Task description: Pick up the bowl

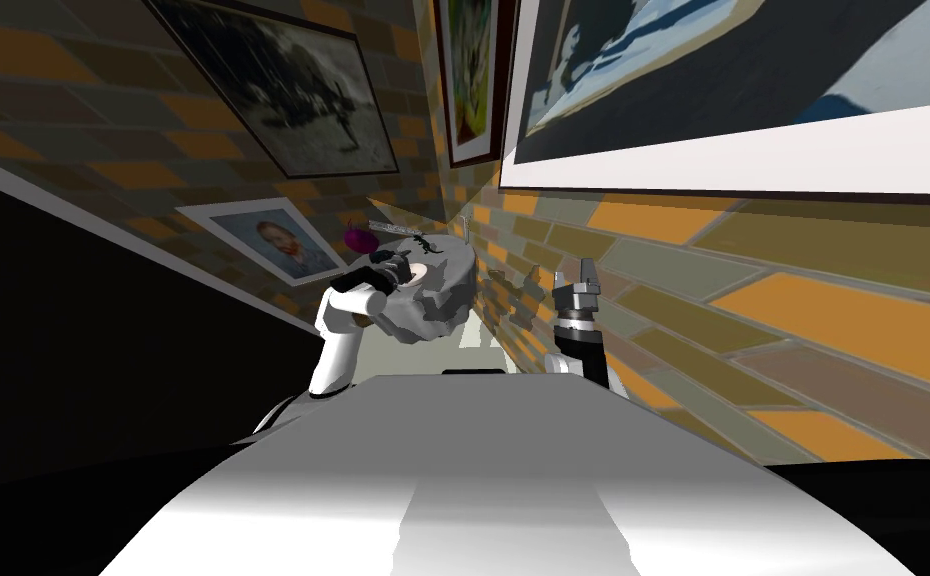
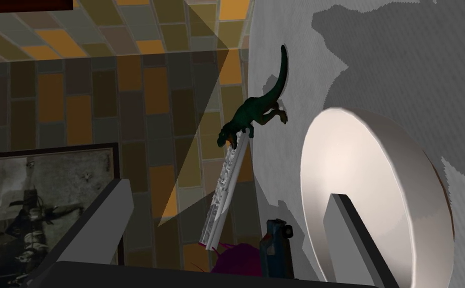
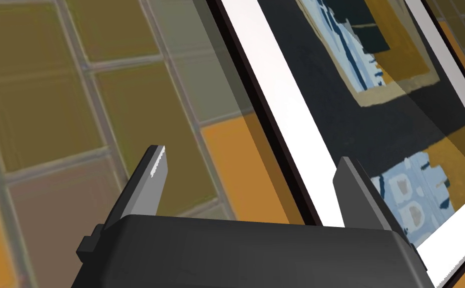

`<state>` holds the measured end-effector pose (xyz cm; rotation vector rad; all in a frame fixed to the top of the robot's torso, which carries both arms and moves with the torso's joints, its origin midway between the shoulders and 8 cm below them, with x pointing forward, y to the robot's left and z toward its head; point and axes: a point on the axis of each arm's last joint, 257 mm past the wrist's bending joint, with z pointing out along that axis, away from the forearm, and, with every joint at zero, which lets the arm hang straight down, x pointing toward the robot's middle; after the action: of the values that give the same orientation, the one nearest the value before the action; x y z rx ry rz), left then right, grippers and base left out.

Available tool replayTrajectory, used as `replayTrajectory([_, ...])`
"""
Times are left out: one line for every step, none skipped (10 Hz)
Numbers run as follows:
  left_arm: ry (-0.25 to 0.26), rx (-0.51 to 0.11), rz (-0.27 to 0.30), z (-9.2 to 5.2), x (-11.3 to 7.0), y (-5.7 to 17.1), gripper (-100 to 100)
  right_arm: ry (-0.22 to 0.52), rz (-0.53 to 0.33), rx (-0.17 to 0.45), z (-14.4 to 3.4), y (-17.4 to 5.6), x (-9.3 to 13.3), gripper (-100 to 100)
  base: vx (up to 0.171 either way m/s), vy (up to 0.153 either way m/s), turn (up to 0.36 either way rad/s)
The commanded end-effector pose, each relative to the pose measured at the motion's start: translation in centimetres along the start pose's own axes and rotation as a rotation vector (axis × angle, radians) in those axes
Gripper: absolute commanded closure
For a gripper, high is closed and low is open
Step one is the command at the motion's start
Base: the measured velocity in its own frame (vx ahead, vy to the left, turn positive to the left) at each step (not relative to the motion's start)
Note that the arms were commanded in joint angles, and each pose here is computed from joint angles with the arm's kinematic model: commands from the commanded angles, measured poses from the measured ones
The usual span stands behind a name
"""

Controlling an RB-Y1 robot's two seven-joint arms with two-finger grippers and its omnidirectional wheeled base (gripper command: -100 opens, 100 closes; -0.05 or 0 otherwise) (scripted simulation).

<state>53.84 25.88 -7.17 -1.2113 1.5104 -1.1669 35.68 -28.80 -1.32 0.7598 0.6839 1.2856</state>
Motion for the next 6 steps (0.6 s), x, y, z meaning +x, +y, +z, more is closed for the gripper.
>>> replayTrajectory([0.003,-0.047,-0.003,0.1,-0.1,0.9,-100,0.0,0.0,0.0,0.0,0.0,0.0,0,-0.007,-0.002,-0.025])
replayTrajectory([0.003,-0.057,-0.003,0.1,-0.1,1.2,-100,0.0,0.0,0.0,0.0,0.0,0.0,0,0.0,0.0,0.0])
replayTrajectory([0.014,-0.084,-0.009,0.5,-0.1,1.1,-100,0.0,0.0,0.0,0.0,0.0,0.0,0,-0.004,0.0,-0.039])
replayTrajectory([0.012,-0.108,-0.008,0.4,-0.1,1.7,-100,0.0,0.0,0.0,0.0,0.0,0.0,0,-0.003,0.002,-0.023])
replayTrajectory([0.011,-0.121,-0.008,0.4,-0.1,2.1,-100,0.0,0.0,0.0,0.0,0.0,0.0,0,0.0,0.0,0.0])
replayTrajectory([0.022,-0.144,-0.014,0.6,-0.1,1.9,-100,0.0,0.0,0.0,0.0,0.0,0.0,0,0.001,0.002,-0.032])
